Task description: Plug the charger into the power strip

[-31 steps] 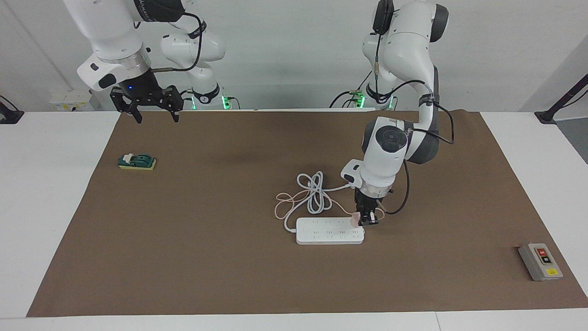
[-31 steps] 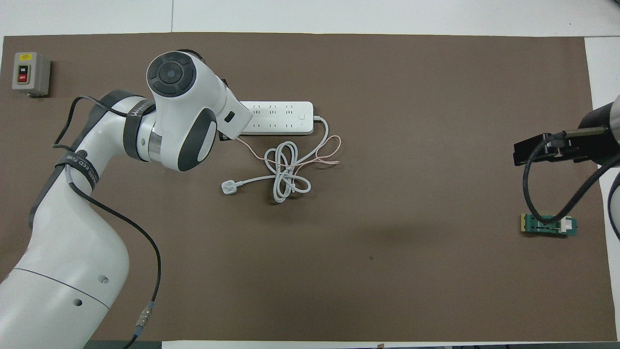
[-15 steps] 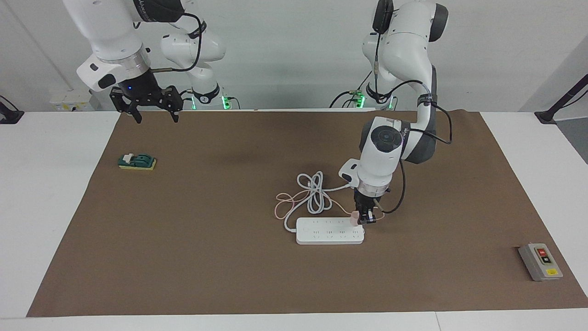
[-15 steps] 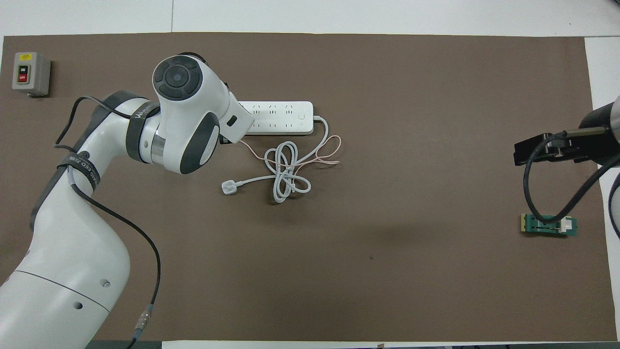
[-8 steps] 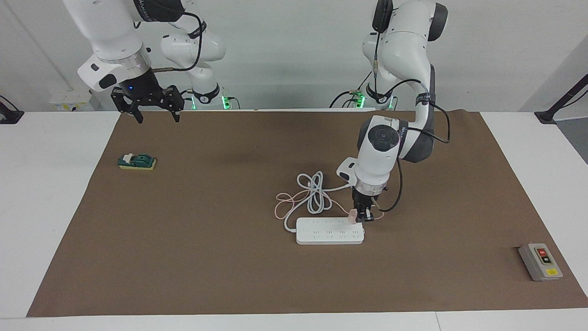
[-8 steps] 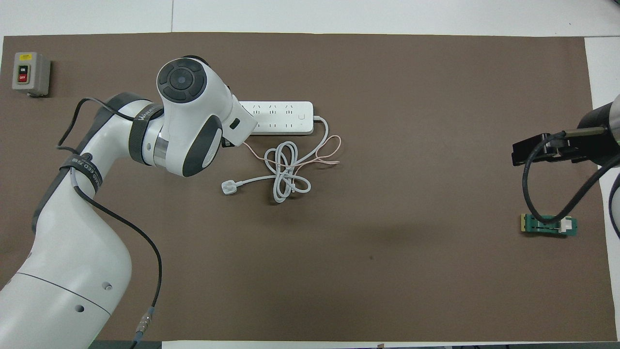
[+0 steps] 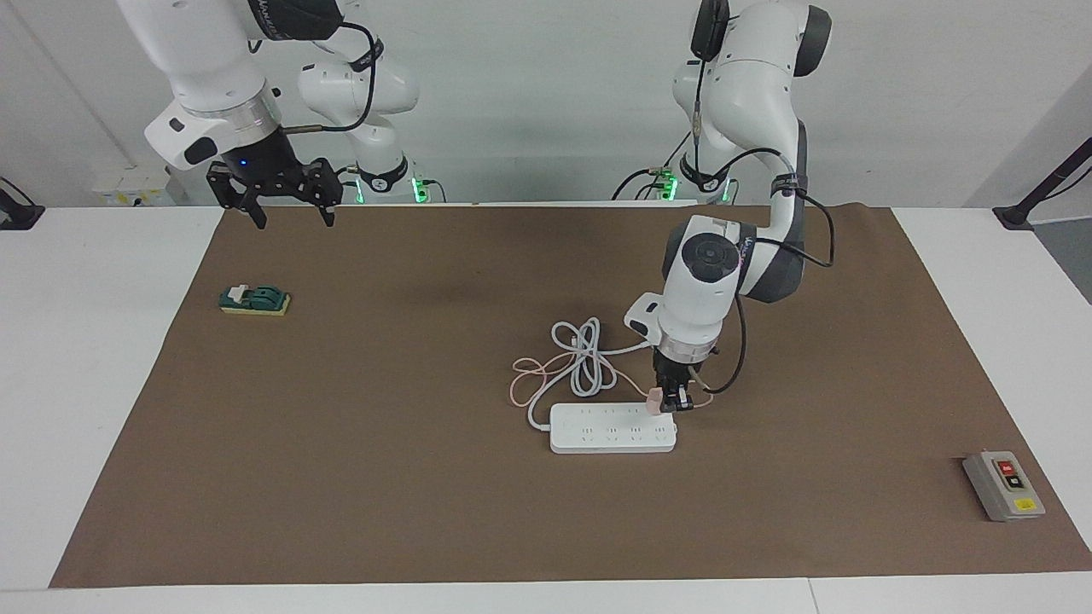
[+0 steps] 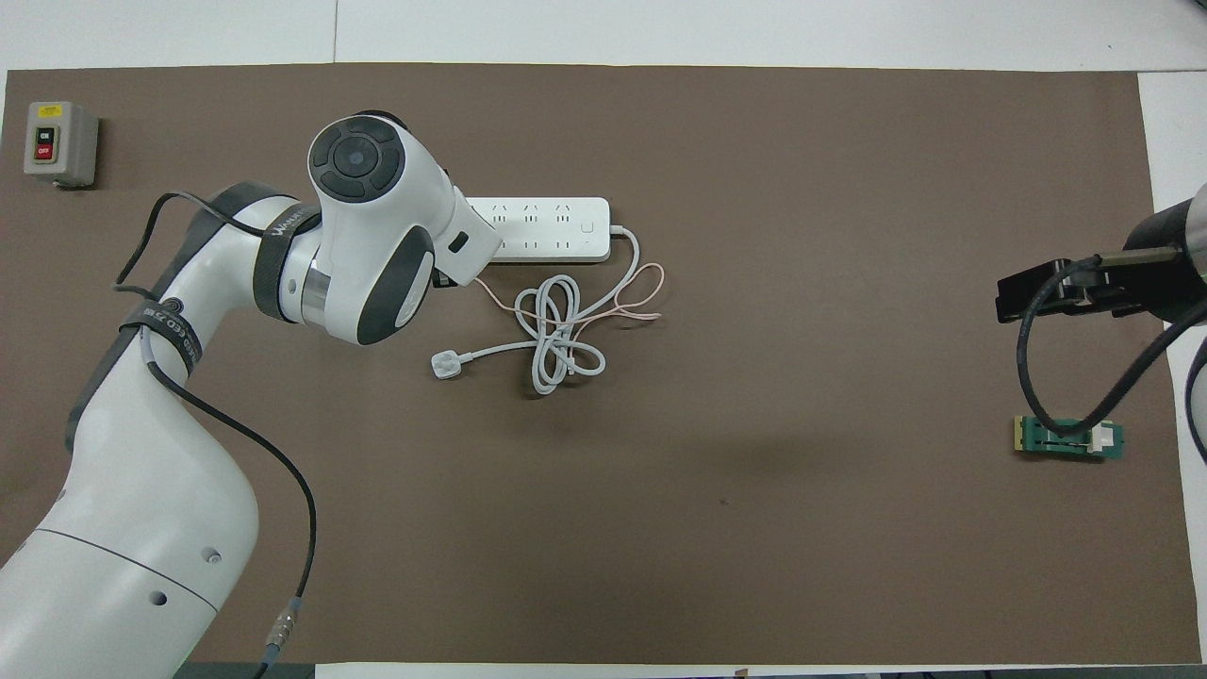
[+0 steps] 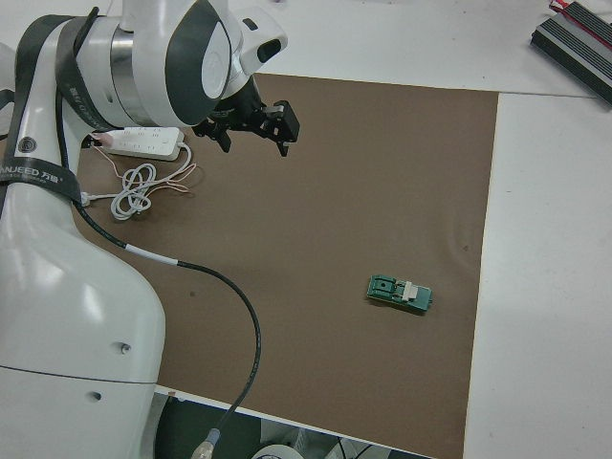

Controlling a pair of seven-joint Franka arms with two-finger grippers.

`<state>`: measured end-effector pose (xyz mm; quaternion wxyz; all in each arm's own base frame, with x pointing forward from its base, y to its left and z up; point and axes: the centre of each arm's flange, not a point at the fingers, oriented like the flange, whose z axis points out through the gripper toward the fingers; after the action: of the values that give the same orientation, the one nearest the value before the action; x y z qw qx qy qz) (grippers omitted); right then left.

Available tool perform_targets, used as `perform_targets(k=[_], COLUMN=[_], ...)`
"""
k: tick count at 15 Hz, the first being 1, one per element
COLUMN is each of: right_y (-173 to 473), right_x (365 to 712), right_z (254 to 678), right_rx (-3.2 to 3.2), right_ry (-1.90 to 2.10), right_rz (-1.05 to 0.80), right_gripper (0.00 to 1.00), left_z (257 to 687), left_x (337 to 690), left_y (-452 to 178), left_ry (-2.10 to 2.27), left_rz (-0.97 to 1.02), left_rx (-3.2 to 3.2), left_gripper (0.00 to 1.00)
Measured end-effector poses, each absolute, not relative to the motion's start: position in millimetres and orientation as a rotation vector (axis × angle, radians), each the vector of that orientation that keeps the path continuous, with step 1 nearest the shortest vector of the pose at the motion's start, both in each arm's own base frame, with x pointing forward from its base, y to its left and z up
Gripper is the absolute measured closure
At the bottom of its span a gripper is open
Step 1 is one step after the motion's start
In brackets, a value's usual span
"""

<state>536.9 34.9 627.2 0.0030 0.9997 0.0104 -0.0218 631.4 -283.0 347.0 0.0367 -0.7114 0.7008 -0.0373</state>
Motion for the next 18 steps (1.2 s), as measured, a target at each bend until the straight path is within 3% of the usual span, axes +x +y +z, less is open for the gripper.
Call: perform_targets(k=[18], right_y=[35], right_x=[537], right_z=[627], right_rx=[3.135], right_ry=[0.032], right_rz=[-0.068], right_gripper=[0.0], left_z=[337], left_x=[655], left_y=[-291], left_ry=[2.333], left_rz=[0.045], left_rx=[-2.066], left_gripper=[0.71])
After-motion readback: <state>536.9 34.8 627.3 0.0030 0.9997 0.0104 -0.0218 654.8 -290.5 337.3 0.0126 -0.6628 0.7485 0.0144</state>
